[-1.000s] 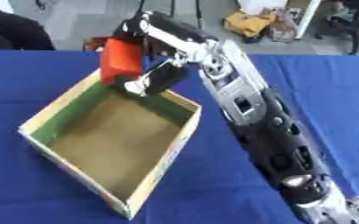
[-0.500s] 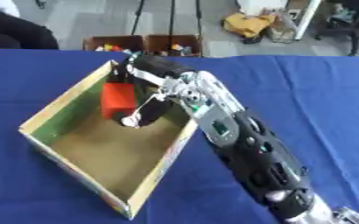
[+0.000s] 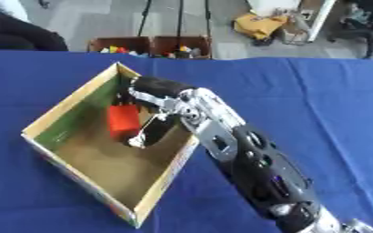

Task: Pick up objects on the table and place them in the box.

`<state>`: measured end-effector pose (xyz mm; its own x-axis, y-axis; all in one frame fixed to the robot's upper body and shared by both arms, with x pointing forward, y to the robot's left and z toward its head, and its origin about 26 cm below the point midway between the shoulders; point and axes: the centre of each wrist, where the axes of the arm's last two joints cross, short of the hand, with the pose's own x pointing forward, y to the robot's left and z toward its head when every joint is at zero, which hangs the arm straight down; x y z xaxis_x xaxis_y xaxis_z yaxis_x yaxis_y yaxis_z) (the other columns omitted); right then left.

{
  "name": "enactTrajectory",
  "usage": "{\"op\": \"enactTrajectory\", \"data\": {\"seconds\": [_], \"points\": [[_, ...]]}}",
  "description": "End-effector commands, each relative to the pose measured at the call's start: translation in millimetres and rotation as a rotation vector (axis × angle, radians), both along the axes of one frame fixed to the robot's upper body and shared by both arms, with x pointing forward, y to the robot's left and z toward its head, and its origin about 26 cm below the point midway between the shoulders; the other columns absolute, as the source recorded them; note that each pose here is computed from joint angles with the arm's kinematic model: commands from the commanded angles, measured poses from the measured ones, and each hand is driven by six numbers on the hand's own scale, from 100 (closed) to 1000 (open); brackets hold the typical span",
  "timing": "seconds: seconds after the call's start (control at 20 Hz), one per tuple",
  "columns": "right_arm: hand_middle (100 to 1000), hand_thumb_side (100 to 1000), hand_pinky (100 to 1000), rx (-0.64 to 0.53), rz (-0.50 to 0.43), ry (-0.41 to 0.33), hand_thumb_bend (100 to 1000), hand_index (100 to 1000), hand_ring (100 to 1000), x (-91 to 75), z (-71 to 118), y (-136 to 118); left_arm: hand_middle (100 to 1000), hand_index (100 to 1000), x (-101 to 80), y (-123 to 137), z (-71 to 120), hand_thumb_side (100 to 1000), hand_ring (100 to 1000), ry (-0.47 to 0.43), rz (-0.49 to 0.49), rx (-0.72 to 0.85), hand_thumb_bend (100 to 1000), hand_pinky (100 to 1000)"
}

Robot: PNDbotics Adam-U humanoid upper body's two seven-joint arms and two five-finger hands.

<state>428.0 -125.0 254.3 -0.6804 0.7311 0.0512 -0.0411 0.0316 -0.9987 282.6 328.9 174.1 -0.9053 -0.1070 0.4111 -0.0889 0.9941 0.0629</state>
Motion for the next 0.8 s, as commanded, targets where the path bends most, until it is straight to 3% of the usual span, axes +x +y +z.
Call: {"op": "enactTrajectory", "data": {"seconds": [0.05,0.15,0.2,0.25,0.35,0.4,0.45,0.55,0.8], "points": [[614,235,476,-0.01,0.02,-0.037,335,615,640,-2.2,11.0,1.5,785,880,-2.0,0.8,8.2,734,636,-0.026,0.002,0.018,100,528],[705,296,526,-0.02,0.031,-0.042,474,713,694,-3.6,14.0,0.7,785,880,-1.9,0.7,8.4,734,635,-0.025,0.001,0.019,100,528],[723,301,540,-0.029,0.036,-0.04,494,726,708,-4.0,15.1,0.2,785,880,-1.9,0.7,8.5,734,635,-0.025,0.0,0.02,100,528],[791,328,611,-0.038,0.04,-0.036,595,783,765,-4.6,16.3,-0.4,786,880,-1.9,0.7,8.5,734,635,-0.024,0.0,0.02,100,528],[856,363,672,-0.05,0.045,-0.032,669,843,816,-5.7,19.7,-2.1,786,880,-2.0,0.8,8.3,733,635,-0.023,0.0,0.02,100,528],[868,369,682,-0.053,0.045,-0.031,681,855,824,-6.4,21.9,-3.1,786,880,-2.1,0.9,8.2,733,635,-0.022,0.0,0.02,100,528],[907,426,720,-0.052,0.044,-0.033,774,885,857,-7.2,24.8,-4.4,786,880,-2.1,0.9,8.1,732,635,-0.022,0.0,0.02,100,528],[926,475,743,-0.038,0.038,-0.051,848,903,873,-10.1,33.4,-7.3,785,880,-2.2,0.9,7.9,732,635,-0.02,-0.001,0.02,100,527],[917,534,740,0.046,0.017,-0.162,840,895,867,-22.7,61.1,-18.0,785,880,-2.6,1.5,7.3,730,634,-0.016,0.0,0.021,100,527]]}}
